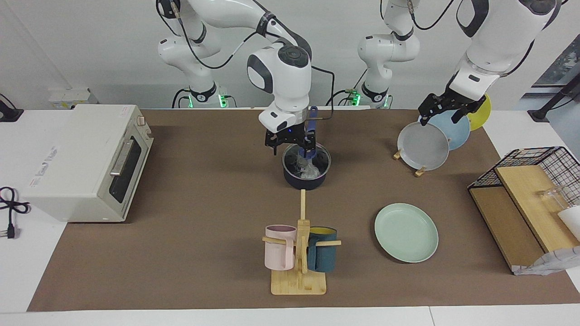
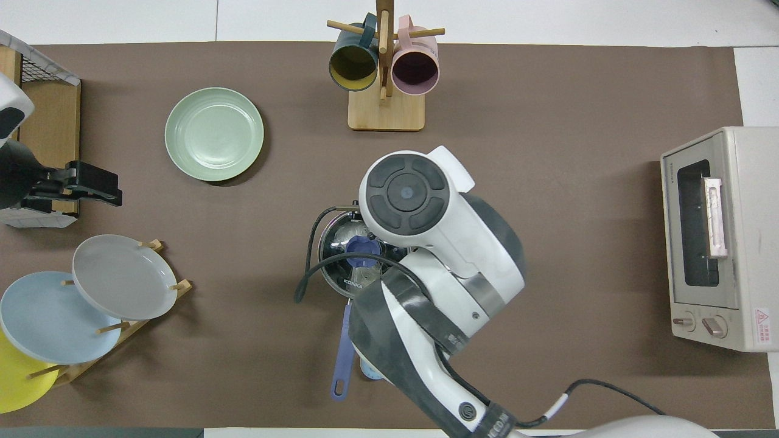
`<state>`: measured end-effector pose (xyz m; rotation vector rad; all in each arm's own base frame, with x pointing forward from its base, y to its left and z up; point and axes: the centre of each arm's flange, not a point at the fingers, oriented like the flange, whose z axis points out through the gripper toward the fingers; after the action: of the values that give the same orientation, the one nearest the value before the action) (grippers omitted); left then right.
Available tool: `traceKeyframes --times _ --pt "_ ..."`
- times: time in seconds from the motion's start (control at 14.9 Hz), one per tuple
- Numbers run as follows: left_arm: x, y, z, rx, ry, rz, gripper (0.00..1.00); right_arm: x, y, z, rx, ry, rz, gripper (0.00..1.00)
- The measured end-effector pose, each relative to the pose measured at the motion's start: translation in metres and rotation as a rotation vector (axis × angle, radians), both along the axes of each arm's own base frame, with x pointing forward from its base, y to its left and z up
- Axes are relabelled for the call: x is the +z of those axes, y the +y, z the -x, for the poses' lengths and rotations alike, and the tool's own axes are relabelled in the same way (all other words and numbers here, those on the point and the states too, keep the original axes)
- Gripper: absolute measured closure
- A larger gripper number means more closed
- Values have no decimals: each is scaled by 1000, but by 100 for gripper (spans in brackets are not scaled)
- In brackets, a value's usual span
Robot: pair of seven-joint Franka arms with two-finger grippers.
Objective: Transfer vermicelli from plate to pot
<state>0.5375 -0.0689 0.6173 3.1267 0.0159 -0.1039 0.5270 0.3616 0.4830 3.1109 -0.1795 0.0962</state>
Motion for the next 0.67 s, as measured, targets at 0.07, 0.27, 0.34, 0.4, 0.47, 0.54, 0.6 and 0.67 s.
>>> traceKeyframes --times 0.07,0.27,0.34,0.4,0.47,0.54,0.6,0.67 --pt "0 0 0 0 0 0 0 15 -16 -1 11 4 14 0" --pt "0 1 0 1 0 0 0 57 -78 -3 41 35 60 0" --pt "0 1 0 1 0 0 0 72 -105 -3 53 53 76 0" --pt "0 1 0 1 0 0 0 86 -132 -2 58 73 85 0" --pt "0 1 0 1 0 0 0 101 -160 -1 63 91 84 0" --pt "0 1 0 1 0 0 0 118 -187 1 74 100 82 0" --pt "0 1 0 1 0 0 0 133 -210 4 88 108 81 0" --pt "0 1 0 1 0 0 0 147 -233 9 106 119 77 0"
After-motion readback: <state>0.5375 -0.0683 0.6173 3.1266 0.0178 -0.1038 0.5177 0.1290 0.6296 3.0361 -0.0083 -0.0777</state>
